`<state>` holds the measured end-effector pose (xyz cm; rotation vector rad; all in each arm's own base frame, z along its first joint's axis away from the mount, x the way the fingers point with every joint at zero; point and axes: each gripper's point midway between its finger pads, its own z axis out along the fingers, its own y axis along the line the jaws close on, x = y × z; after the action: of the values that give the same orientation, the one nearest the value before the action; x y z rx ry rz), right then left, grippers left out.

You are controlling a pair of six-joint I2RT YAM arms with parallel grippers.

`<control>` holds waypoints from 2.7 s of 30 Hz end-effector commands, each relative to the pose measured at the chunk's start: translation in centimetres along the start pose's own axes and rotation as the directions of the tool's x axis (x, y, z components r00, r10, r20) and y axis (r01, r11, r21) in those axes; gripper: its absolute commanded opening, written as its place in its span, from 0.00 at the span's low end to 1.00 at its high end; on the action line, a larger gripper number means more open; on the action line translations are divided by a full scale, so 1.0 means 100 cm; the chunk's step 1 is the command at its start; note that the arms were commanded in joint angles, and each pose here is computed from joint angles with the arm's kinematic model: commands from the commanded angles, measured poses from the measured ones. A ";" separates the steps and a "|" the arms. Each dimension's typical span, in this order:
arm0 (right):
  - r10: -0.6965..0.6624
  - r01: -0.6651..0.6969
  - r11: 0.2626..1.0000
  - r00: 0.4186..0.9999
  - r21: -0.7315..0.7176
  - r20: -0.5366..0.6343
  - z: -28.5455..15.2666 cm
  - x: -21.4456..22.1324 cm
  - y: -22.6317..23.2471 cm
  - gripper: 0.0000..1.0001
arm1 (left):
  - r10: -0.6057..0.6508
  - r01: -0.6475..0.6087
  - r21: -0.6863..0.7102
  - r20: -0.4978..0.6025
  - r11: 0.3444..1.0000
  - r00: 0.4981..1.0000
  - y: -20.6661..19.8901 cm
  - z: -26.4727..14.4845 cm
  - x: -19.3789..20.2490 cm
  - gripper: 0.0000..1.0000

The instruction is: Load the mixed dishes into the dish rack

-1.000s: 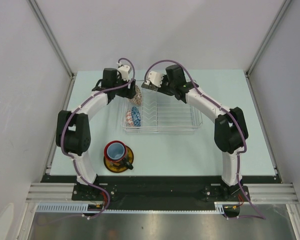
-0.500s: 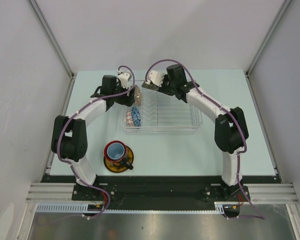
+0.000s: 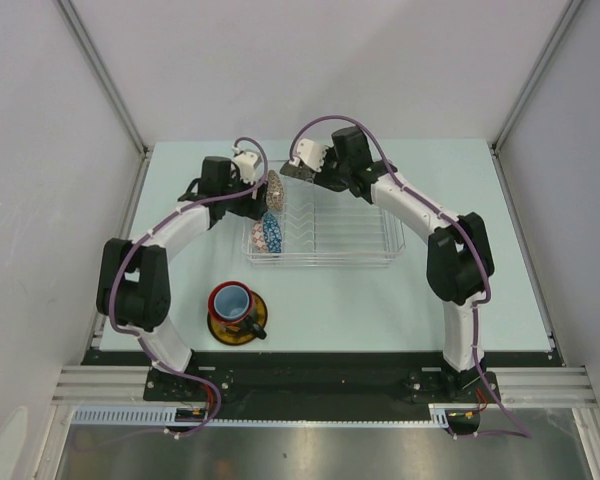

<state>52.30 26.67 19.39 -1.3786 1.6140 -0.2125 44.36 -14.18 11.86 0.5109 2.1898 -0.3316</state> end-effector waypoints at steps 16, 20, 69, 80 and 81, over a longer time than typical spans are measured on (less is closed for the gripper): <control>0.005 -0.038 0.980 0.986 0.194 0.165 -0.025 -0.050 -0.065 0.00 | 0.010 0.002 -0.055 0.211 0.998 0.977 0.002 -0.024 -0.106 0.79; 0.007 -0.040 0.979 0.987 0.198 0.163 -0.028 -0.048 -0.067 0.00 | 0.029 -0.013 -0.096 0.164 0.995 0.986 0.008 -0.001 -0.090 0.79; 0.024 -0.062 0.966 0.988 0.253 0.150 -0.038 -0.032 -0.098 0.00 | 0.099 -0.094 -0.181 0.018 0.979 0.995 0.002 -0.006 -0.007 0.79; 0.030 -0.067 0.968 0.987 0.243 0.155 -0.038 -0.034 -0.095 0.00 | 0.085 -0.056 -0.194 0.142 0.979 0.986 0.003 -0.013 -0.070 0.79; 0.029 -0.066 0.968 0.988 0.243 0.153 -0.037 -0.034 -0.095 0.00 | 0.082 -0.054 -0.189 0.146 0.981 0.986 0.001 -0.011 -0.073 0.79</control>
<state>52.78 25.72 17.37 -1.3766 1.6599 -0.1470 45.71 -14.46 13.29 0.5039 2.1232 -0.0969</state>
